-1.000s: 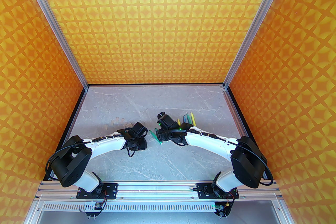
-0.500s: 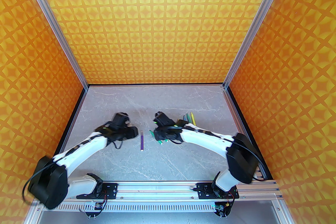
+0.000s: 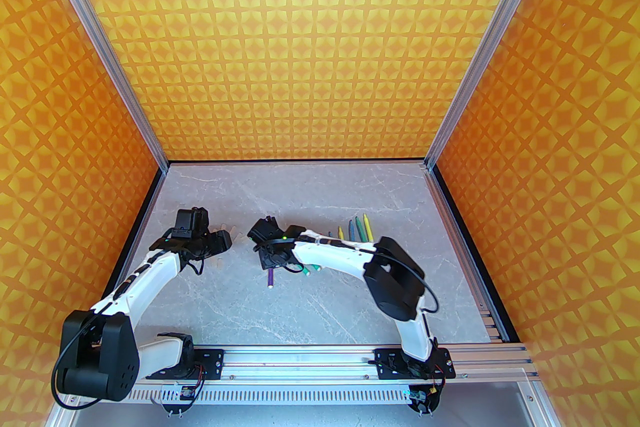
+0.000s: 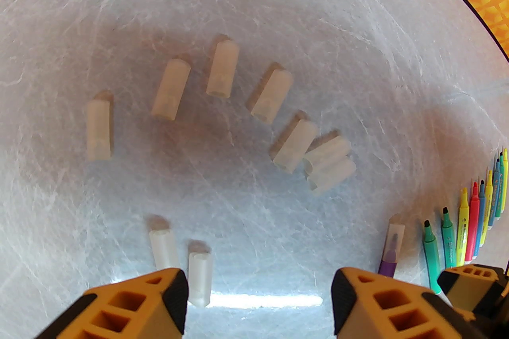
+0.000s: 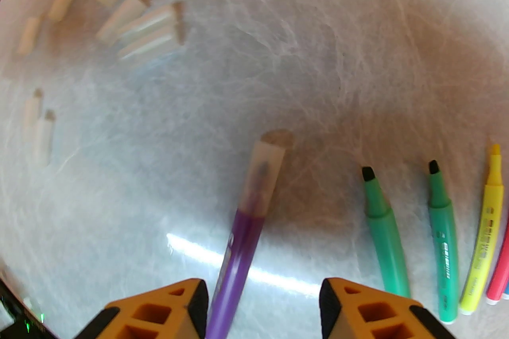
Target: Open the pen caps
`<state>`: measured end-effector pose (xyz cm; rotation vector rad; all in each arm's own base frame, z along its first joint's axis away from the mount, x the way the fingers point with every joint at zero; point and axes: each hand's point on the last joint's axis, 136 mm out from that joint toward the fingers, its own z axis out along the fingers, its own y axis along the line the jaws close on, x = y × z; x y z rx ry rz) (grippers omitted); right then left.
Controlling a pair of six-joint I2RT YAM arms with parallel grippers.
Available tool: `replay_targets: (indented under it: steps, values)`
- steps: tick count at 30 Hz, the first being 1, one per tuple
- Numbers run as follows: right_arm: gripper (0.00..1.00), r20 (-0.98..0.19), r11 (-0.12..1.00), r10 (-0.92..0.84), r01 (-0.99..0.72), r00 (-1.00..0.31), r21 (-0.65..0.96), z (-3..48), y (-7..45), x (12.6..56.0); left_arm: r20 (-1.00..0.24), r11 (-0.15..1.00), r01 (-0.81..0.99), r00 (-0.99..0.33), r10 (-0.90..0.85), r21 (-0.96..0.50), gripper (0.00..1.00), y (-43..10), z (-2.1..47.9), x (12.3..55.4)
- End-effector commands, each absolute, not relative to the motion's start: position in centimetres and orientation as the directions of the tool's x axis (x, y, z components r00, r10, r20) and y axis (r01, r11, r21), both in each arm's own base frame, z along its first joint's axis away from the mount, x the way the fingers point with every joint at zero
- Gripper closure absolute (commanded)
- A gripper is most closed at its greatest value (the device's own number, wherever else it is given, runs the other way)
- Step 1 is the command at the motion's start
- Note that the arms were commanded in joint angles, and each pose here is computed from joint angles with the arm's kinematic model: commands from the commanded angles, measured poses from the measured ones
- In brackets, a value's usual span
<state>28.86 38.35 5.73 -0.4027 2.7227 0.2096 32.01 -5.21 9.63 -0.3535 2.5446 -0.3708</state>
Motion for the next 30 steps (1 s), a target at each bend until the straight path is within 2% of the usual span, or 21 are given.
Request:
replay_targets:
  steps: [1,8,13,30]
  values:
    - [0.52,-0.351,0.965,-0.221,-0.256,-0.910,0.057,5.1,38.4,28.4,-0.511,0.932,-0.128,-0.807,-0.297,-0.339,0.36,-5.4,10.6,33.1]
    - [0.54,-0.284,0.968,-0.223,-0.246,-0.933,0.047,4.1,39.5,26.6,-0.530,0.934,-0.115,-0.797,-0.290,-0.338,0.35,-5.3,11.0,33.9]
    - [0.59,-0.230,0.976,-0.190,-0.210,-0.954,0.064,2.9,39.6,25.8,-0.532,0.940,-0.105,-0.801,-0.274,-0.326,0.35,-5.2,11.1,34.4]
    - [0.70,-0.137,0.981,-0.192,-0.192,-0.972,-0.011,0.4,39.0,25.4,-0.534,0.938,-0.088,-0.802,-0.266,-0.335,0.35,-5.5,10.9,34.6]
